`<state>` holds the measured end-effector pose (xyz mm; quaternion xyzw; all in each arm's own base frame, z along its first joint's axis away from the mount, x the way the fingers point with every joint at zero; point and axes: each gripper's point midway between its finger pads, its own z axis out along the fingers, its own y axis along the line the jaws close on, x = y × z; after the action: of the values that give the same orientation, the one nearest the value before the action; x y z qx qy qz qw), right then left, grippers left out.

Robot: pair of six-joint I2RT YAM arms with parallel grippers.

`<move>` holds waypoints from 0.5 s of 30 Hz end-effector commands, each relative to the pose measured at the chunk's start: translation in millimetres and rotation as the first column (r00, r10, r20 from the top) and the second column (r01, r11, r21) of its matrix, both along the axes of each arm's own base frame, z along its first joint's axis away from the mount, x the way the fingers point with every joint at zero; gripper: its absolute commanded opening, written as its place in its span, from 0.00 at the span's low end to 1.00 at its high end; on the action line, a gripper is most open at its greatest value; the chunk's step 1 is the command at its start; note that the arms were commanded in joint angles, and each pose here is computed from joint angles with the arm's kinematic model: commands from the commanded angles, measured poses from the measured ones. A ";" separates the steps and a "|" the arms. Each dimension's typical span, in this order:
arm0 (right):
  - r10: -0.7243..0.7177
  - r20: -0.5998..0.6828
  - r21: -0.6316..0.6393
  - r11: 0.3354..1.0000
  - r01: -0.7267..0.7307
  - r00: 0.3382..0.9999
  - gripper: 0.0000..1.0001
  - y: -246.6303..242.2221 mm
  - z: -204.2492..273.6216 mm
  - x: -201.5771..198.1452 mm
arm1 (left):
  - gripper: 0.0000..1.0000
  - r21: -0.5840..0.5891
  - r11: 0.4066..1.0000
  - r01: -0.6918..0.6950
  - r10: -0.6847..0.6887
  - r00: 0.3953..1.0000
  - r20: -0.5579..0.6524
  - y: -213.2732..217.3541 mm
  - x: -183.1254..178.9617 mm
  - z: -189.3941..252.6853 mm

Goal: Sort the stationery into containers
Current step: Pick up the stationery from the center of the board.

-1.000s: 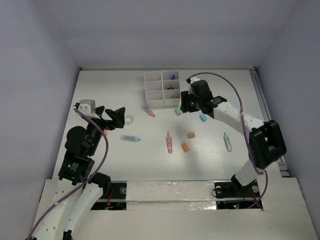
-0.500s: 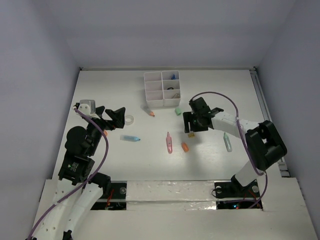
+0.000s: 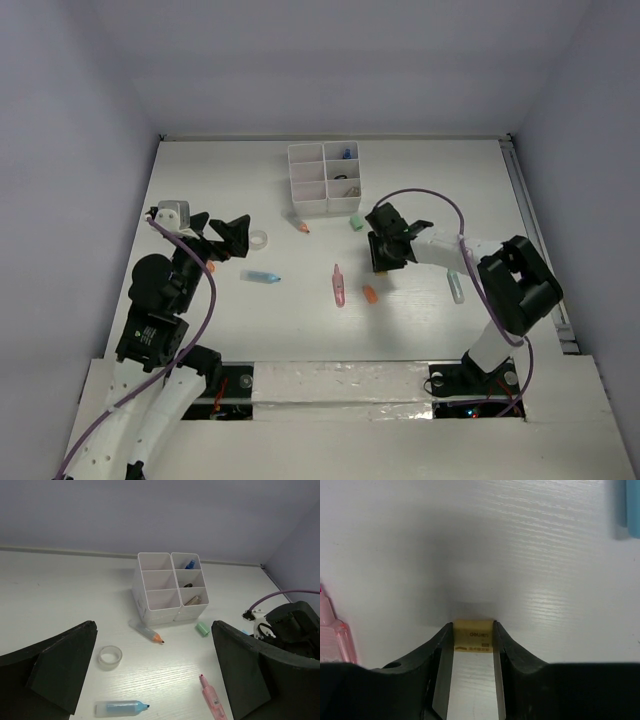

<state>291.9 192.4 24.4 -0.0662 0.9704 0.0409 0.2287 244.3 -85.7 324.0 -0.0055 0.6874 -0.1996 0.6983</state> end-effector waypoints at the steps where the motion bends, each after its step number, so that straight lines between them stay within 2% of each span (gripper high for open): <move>1: -0.012 0.060 0.007 1.000 0.011 0.998 0.10 7.1 12.0 11.0 | 0.99 -0.011 1.000 0.018 -0.017 0.999 0.052 -2.3 -3.1 14.3; 6: 0.036 0.259 0.092 0.994 -0.062 0.965 0.09 48.8 80.4 73.7 | 0.99 -0.009 1.000 0.017 -0.017 0.999 0.051 -2.5 -2.6 14.2; 8: 0.052 0.293 0.095 0.992 -0.083 0.955 0.08 61.4 88.6 92.5 | 0.99 -0.008 1.000 0.013 -0.012 0.999 0.051 -1.4 -3.0 14.2; 9: 0.058 0.346 0.112 0.988 -0.102 0.936 0.09 72.5 111.3 109.0 | 0.99 -0.009 1.000 0.011 -0.011 0.999 0.051 -1.2 -2.9 14.2; 15: 0.021 0.454 0.149 0.984 -0.100 0.891 0.09 93.3 134.6 171.9 | 0.99 -0.005 1.000 0.014 -0.014 0.999 0.045 -2.2 -1.4 12.7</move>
<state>428.4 278.4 139.2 -0.0860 0.9045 0.1114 0.4025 243.3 -86.0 324.5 -0.0043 0.6866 -0.2010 0.6987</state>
